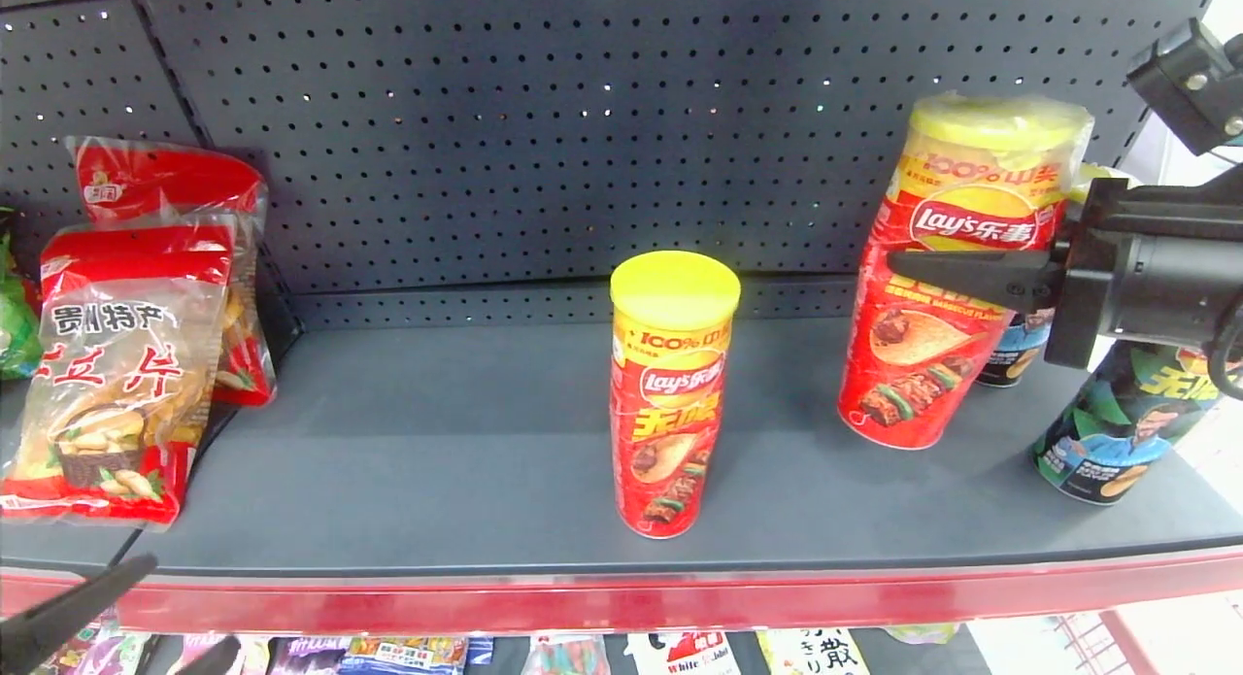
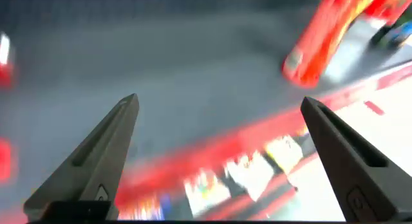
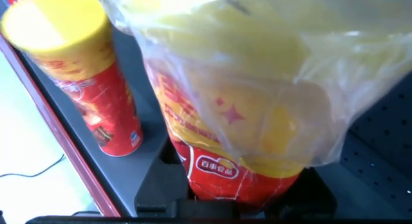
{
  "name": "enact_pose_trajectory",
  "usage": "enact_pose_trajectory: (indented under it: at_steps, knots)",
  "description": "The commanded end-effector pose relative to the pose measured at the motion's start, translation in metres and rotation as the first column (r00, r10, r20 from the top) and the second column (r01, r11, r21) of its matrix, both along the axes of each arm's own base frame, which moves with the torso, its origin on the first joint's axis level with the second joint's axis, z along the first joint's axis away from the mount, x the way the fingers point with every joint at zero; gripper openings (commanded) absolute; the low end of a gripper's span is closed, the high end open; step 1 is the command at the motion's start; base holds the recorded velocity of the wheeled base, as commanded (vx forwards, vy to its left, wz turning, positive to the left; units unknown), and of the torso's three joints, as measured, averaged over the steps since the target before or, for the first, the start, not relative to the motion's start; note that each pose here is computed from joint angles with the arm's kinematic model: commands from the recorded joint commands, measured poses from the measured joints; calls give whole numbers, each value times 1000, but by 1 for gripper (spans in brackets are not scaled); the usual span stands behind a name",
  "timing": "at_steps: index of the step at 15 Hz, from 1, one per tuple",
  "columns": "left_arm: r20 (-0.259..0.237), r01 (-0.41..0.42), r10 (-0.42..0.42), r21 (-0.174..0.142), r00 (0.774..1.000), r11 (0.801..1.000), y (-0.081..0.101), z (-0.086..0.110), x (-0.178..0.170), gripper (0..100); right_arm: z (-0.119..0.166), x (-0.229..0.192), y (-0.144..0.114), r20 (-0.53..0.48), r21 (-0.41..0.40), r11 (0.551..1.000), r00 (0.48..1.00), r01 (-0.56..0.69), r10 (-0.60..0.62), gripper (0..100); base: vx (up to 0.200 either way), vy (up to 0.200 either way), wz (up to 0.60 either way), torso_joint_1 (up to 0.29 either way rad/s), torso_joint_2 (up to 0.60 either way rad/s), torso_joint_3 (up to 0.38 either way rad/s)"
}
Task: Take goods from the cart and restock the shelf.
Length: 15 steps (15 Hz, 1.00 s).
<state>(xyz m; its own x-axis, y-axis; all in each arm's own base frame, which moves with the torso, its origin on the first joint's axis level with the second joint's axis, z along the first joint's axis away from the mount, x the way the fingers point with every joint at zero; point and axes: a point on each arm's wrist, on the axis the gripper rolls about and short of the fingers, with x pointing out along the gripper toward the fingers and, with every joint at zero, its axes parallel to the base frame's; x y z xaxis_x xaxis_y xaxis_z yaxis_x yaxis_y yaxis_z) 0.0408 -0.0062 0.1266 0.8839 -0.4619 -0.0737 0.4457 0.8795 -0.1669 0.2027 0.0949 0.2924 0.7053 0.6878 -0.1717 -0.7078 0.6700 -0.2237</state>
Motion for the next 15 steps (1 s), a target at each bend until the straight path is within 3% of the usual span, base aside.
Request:
enact_pose_trajectory:
  at_steps: [1, 2, 3, 4, 6, 7, 8, 9, 10, 11, 12, 13, 14, 15]
  knots:
    - [82, -184, 182, 23, 980, 983, -13, -37, -59, 100, -3, 1, -4, -6, -3, 1000, 1000, 17, -17, 0, 0, 0, 0, 0, 0, 0]
    - [76, -220, 218, 25, 973, 975, -14, -42, -61, 100, -1, -2, -5, 7, 3, 1000, 1000, 20, -20, 0, 0, 0, 0, 0, 0, 0]
    - [61, -295, 293, 25, 954, 955, -13, -41, -59, 100, 1, -3, -6, 15, 6, 1000, 1000, 20, -20, 0, 0, 0, 0, 0, 0, 0]
    - [47, -391, 390, 28, 920, 920, -12, -41, -58, 100, 3, -4, -9, 22, 9, 1000, 999, 28, -28, 0, 0, 0, 0, 0, 0, 0]
    - [37, -607, 606, 44, 795, 793, -6, -41, -57, 100, 5, -5, -11, 29, 13, 999, 999, 32, -32, 0, 0, 0, 0, 0, 0, 0]
    - [37, -670, 669, 52, 742, 740, -5, -41, -57, 100, 5, -6, -11, 32, 14, 999, 999, 34, -34, 0, 0, 0, 0, 0, 0, 0]
    - [32, -712, 711, 58, 702, 700, -3, -41, -57, 100, 6, -8, -12, 35, 15, 999, 999, 32, -32, 0, 0, 0, 0, 0, 0, 0]
    - [49, -718, 718, 101, 695, 688, -3, -42, -57, 100, 6, -9, -12, 37, 16, 999, 999, 32, -33, 0, 0, 0, 0, 0, 0, 0]
    - [53, -711, 711, 135, 701, 690, -2, -42, -56, 100, 7, -9, -12, 40, 18, 999, 999, 32, -33, 0, 0, 0, 0, 0, 0, 0]
    - [24, -690, 694, 145, 719, 709, -1, -41, -53, 100, 7, -9, -12, 40, 18, 999, 999, 32, -33, 0, 0, 0, 0, 0, 0, 0]
    - [-46, -525, 537, 155, 842, 837, -1, -41, -48, 100, 7, -9, -13, 41, 19, 999, 998, 37, -37, 0, 0, 0, 0, 0, 0, 0]
    - [-48, -378, 388, 145, 920, 914, -1, -41, -49, 100, 7, -9, -14, 40, 20, 999, 998, 38, -39, 0, 0, 0, 0, 0, 0, 0]
    - [-21, -311, 317, 138, 948, 940, 0, -41, -52, 100, 8, -9, -14, 39, 23, 999, 998, 39, -40, 0, 0, 0, 0, 0, 0, 0]
    - [58, -279, 274, 127, 960, 952, 1, -42, -58, 100, 8, -10, -14, 40, 24, 999, 998, 39, -40, 0, 0, 0, 0, 0, 0, 0]
